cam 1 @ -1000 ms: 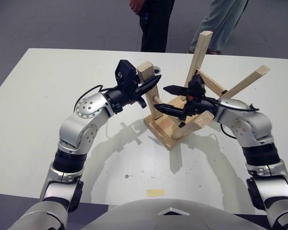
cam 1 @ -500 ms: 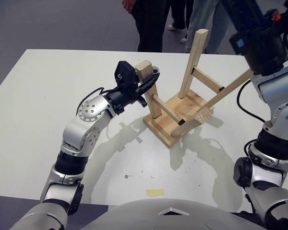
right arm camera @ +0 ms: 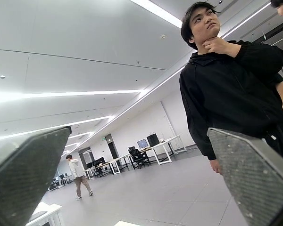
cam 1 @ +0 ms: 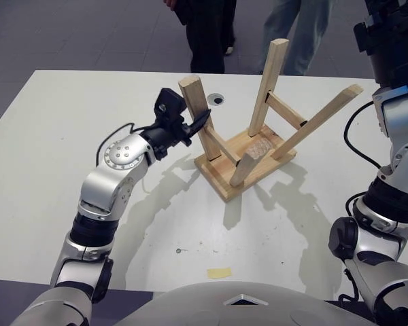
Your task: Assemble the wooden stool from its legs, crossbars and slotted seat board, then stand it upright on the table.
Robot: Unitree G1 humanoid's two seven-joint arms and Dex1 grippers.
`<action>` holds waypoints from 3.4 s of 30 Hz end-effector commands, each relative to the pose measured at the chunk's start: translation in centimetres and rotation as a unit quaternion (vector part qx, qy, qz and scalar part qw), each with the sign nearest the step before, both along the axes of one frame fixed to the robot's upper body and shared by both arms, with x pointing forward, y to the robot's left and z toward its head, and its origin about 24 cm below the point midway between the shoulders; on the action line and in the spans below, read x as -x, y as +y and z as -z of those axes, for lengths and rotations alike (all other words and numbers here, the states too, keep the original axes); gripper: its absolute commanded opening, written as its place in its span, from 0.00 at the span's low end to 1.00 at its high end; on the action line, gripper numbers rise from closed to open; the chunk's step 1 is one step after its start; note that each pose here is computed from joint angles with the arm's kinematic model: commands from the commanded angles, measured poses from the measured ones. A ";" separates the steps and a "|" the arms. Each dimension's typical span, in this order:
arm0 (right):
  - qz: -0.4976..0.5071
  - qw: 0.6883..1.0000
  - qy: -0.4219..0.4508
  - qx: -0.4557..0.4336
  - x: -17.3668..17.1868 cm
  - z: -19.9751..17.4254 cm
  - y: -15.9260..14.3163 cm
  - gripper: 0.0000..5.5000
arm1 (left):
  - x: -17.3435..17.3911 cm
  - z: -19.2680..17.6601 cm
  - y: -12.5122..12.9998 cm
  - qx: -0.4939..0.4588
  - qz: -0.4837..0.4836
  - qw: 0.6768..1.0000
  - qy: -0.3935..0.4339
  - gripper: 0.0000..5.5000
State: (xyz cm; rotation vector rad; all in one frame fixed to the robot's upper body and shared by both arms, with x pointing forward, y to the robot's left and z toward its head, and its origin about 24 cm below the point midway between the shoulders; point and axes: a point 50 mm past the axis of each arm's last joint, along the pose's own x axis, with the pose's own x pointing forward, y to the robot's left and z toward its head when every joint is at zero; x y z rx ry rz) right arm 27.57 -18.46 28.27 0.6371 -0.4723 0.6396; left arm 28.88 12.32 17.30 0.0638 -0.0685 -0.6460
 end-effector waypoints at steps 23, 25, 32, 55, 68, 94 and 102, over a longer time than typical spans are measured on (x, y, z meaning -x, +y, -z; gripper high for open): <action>0.012 0.998 0.057 -0.017 -0.4 3.0 1.2 0.98 | -4.9 1.7 -2.8 0.013 0.003 0.999 0.033 0.98; 0.010 0.998 0.051 -0.019 -0.4 2.8 1.2 0.98 | -5.2 0.6 -2.5 0.023 -0.008 1.000 0.014 0.98; 0.027 0.995 -0.016 -0.092 -0.3 -0.9 -1.3 0.98 | -5.6 -3.5 -1.0 0.119 -0.037 0.992 -0.027 0.98; -0.068 0.936 0.111 0.327 2.2 9.4 -2.7 0.98 | -4.1 -4.0 11.4 0.105 -0.243 0.964 -0.023 0.98; 0.035 0.905 0.174 0.386 2.2 11.9 -8.5 0.98 | 0.3 1.1 18.5 -0.103 -0.204 0.971 0.063 0.98; -0.265 0.842 0.142 0.447 2.4 17.4 -0.7 0.98 | 4.7 8.3 10.2 -0.210 0.201 0.930 0.226 0.90; -0.340 0.828 0.130 0.426 3.6 17.0 0.8 0.98 | 0.0 9.3 8.3 -0.188 0.114 0.960 0.173 0.64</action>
